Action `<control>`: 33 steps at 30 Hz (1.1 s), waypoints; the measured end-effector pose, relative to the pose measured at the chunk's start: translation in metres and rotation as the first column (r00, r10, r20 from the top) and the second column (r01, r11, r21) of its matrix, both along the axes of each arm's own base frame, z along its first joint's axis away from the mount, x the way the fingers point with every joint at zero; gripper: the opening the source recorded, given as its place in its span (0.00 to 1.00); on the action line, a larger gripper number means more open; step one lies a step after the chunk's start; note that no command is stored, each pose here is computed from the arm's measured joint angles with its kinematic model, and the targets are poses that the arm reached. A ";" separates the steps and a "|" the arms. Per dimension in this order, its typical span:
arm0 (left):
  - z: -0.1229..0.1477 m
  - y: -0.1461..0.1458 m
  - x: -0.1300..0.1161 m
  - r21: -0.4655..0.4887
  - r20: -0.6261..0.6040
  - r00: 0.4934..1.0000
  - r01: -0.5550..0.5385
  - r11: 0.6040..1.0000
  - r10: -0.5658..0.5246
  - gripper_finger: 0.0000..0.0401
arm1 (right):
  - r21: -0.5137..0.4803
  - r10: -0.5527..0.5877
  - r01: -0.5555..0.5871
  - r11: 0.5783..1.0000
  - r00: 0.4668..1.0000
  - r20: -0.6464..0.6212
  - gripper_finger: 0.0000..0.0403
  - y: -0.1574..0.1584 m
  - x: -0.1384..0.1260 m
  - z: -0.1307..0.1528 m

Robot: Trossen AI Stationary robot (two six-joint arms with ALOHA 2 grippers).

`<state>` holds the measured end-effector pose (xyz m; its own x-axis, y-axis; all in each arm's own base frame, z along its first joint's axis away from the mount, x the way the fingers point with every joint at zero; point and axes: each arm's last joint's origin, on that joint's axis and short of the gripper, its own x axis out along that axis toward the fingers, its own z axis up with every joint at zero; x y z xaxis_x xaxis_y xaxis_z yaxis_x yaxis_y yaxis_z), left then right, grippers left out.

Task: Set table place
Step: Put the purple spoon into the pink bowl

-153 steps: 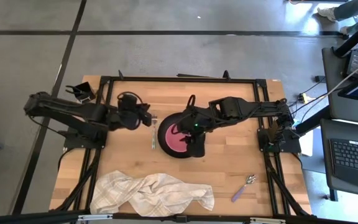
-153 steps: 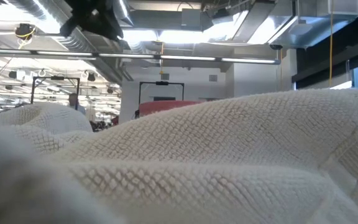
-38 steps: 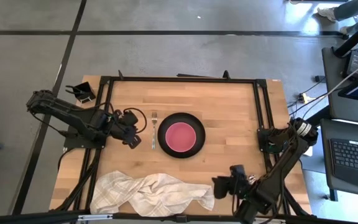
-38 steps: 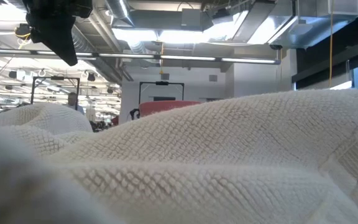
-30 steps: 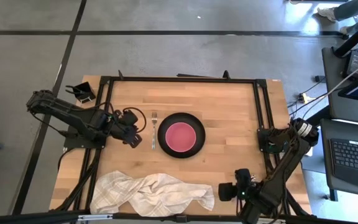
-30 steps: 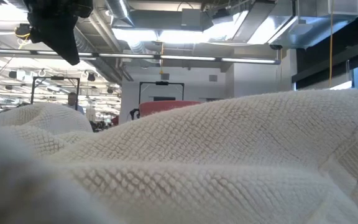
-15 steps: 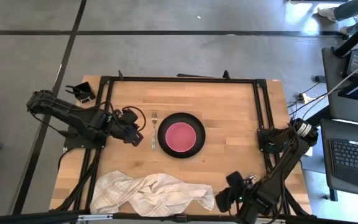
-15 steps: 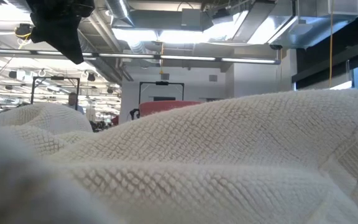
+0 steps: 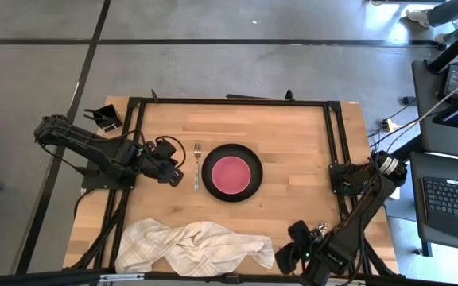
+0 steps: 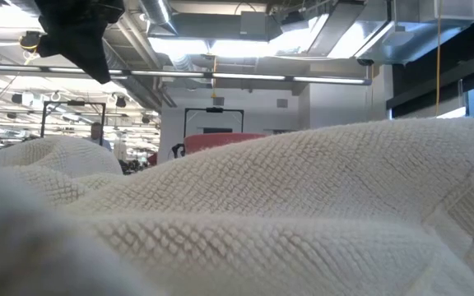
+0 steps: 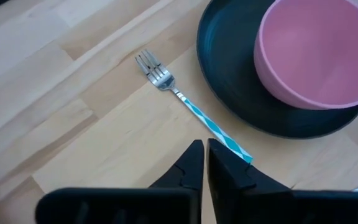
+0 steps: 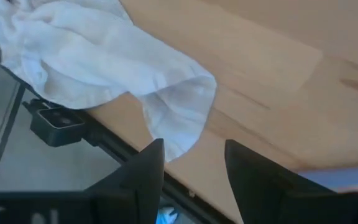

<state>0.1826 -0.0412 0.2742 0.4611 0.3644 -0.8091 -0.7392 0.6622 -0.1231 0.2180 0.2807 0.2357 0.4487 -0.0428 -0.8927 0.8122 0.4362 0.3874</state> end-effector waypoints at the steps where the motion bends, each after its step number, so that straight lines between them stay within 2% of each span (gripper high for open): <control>1: 0.000 0.000 0.000 -0.002 0.005 1.000 0.000 1.000 0.000 0.03 | 0.023 -0.023 0.024 0.999 0.999 -0.033 0.42 -0.001 -0.001 -0.001; 5: 0.001 0.000 0.001 -0.005 0.016 1.000 0.001 1.000 -0.001 0.02 | 0.093 -0.135 0.164 0.982 0.956 -0.262 0.42 -0.006 -0.009 -0.004; 9: 0.001 0.000 0.001 -0.004 0.015 1.000 0.002 1.000 -0.002 0.01 | 0.050 -0.141 0.177 0.983 0.901 -0.410 0.42 -0.013 -0.018 -0.005; 17: 0.001 0.000 0.001 -0.001 0.013 1.000 0.007 1.000 -0.007 0.01 | 0.053 -0.191 0.237 0.970 0.878 -0.438 0.42 -0.013 -0.017 -0.007; 24: 0.000 0.000 0.001 0.004 0.008 1.000 0.008 1.000 -0.008 0.04 | 0.083 -0.190 0.308 0.948 0.753 -0.630 0.42 -0.010 -0.008 -0.027; 29: 0.001 0.000 0.001 0.026 -0.005 0.999 0.036 0.999 -0.036 0.06 | 0.067 -0.215 0.346 0.936 0.711 -0.669 0.42 -0.013 -0.001 -0.035; 33: 0.001 0.000 0.001 0.033 -0.010 0.999 0.048 0.998 -0.047 0.07 | 0.053 -0.265 0.399 0.916 0.697 -0.666 0.42 -0.024 0.011 -0.035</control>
